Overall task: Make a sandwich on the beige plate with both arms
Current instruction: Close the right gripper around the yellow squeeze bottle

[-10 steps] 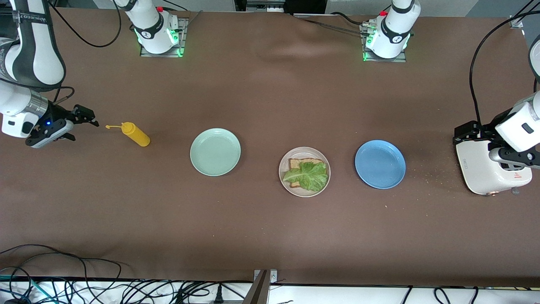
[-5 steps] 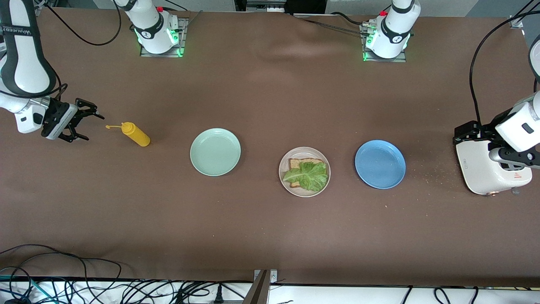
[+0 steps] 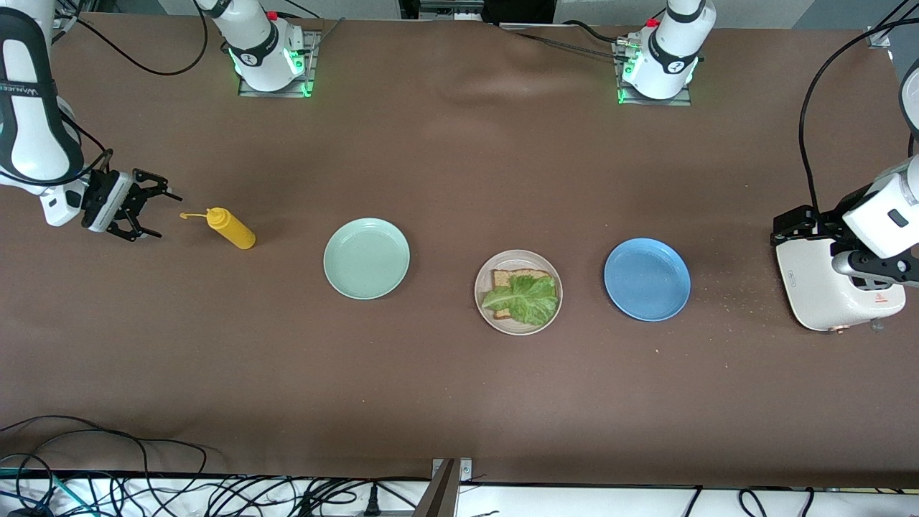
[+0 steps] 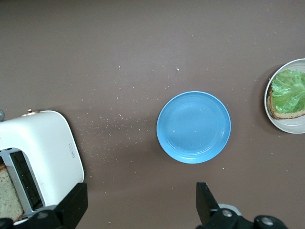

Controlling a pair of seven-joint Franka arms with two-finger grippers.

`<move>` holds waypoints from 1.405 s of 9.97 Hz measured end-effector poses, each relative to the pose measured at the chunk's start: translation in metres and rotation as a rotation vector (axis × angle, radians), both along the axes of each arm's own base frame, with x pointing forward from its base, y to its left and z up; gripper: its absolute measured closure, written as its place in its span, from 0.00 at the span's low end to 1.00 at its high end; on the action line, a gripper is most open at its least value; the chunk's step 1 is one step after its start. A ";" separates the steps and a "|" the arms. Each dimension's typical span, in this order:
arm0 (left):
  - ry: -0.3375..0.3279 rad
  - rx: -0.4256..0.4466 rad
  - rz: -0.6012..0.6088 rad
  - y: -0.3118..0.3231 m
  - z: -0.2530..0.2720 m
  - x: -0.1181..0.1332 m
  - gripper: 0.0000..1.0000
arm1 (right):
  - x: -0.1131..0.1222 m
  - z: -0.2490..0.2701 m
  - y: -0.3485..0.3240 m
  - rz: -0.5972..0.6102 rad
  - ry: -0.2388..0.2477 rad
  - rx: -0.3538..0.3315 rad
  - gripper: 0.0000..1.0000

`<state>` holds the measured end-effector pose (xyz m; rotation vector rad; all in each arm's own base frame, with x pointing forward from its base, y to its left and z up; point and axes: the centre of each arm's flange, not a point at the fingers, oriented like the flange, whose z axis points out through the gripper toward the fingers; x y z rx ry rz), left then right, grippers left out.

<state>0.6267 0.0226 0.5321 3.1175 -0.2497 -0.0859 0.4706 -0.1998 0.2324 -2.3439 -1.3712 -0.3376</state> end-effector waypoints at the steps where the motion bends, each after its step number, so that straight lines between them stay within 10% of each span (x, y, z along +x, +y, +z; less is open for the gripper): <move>1: 0.000 0.000 0.000 0.000 0.000 0.000 0.00 | -0.003 -0.005 0.000 0.005 0.003 0.025 0.00; 14: 0.000 0.000 0.007 0.005 0.000 0.000 0.00 | 0.014 -0.061 0.094 0.140 -0.124 0.332 0.01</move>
